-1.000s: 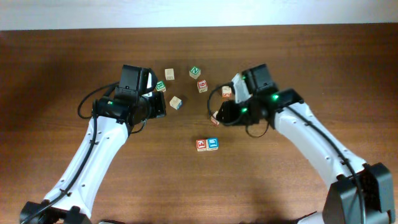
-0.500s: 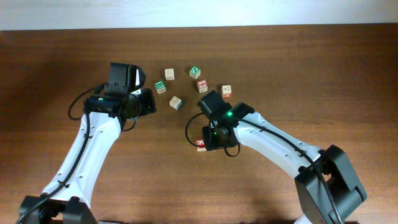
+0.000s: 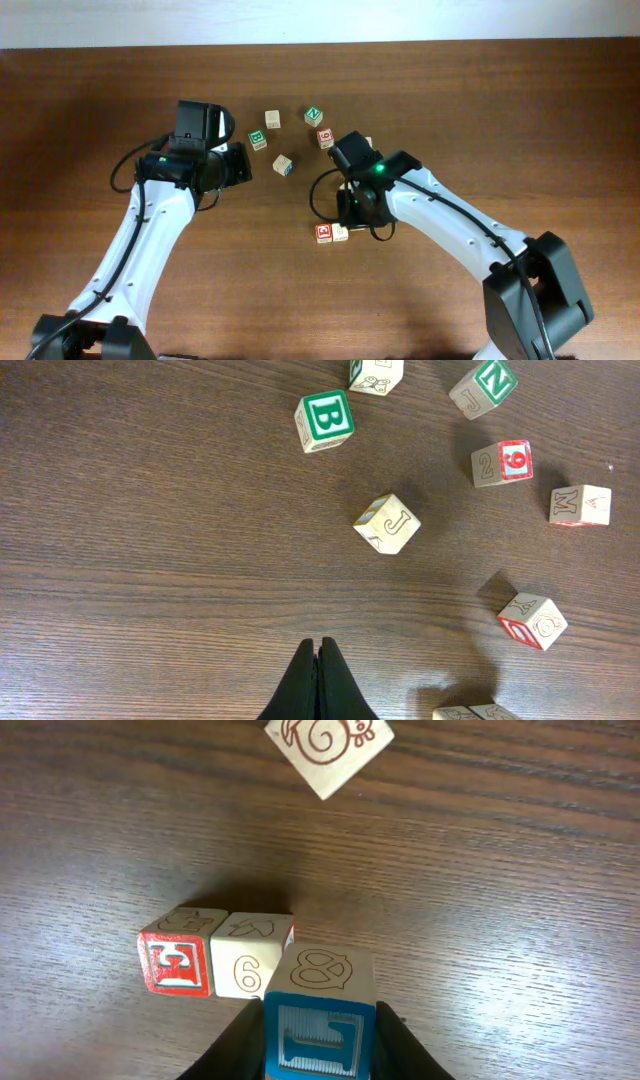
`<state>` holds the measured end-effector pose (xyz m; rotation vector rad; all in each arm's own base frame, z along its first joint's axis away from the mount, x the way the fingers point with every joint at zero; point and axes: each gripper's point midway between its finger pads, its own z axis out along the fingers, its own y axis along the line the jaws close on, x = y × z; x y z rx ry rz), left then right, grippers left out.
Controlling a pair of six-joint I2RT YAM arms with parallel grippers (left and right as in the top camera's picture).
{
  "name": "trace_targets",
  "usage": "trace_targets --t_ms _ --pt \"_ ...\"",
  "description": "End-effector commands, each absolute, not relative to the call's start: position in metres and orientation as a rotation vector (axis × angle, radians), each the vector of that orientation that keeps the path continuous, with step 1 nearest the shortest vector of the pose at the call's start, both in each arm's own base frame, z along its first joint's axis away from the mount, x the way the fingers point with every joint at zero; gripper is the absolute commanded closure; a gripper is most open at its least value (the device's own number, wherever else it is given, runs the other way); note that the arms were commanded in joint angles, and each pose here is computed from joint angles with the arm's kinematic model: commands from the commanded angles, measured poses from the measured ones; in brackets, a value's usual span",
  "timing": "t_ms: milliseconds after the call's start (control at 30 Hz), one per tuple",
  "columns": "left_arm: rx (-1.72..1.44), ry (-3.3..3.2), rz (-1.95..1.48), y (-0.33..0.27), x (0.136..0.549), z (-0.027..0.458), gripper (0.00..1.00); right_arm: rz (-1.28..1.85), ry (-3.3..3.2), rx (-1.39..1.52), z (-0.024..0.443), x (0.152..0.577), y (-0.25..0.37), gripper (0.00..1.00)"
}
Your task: Rotate 3 blocks
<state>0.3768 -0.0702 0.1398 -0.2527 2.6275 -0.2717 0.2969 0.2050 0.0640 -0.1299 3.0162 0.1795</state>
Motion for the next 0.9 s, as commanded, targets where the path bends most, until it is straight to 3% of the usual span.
trace_targets --t_ms 0,267,367,533,667,767,833,867 --pt "-0.265 2.628 -0.271 -0.071 0.379 0.139 1.00 0.146 3.011 -0.108 0.054 0.302 0.202 0.74" --pt "-0.265 2.629 -0.270 -0.071 0.379 0.139 1.00 0.128 3.063 -0.105 0.034 0.299 0.203 0.74" --pt "-0.265 2.628 -0.270 -0.071 0.379 0.139 1.00 0.144 3.070 -0.106 0.034 0.297 0.205 0.64" --pt "-0.265 2.629 -0.270 -0.071 0.379 0.139 1.00 0.177 3.084 -0.109 0.035 0.294 0.208 0.61" --pt "-0.265 2.637 -0.269 -0.071 0.377 0.138 1.00 0.249 3.070 -0.029 0.064 0.313 0.203 0.63" --pt "-0.255 2.652 -0.293 -0.075 0.373 0.134 1.00 0.242 3.083 0.117 0.085 0.332 0.168 0.68" --pt "-0.233 2.667 -0.294 -0.081 0.370 0.129 1.00 0.270 3.102 0.121 0.078 0.334 0.152 0.87" --pt "-0.219 2.678 -0.296 -0.086 0.369 0.126 1.00 0.267 3.107 0.129 0.072 0.334 0.150 0.90"
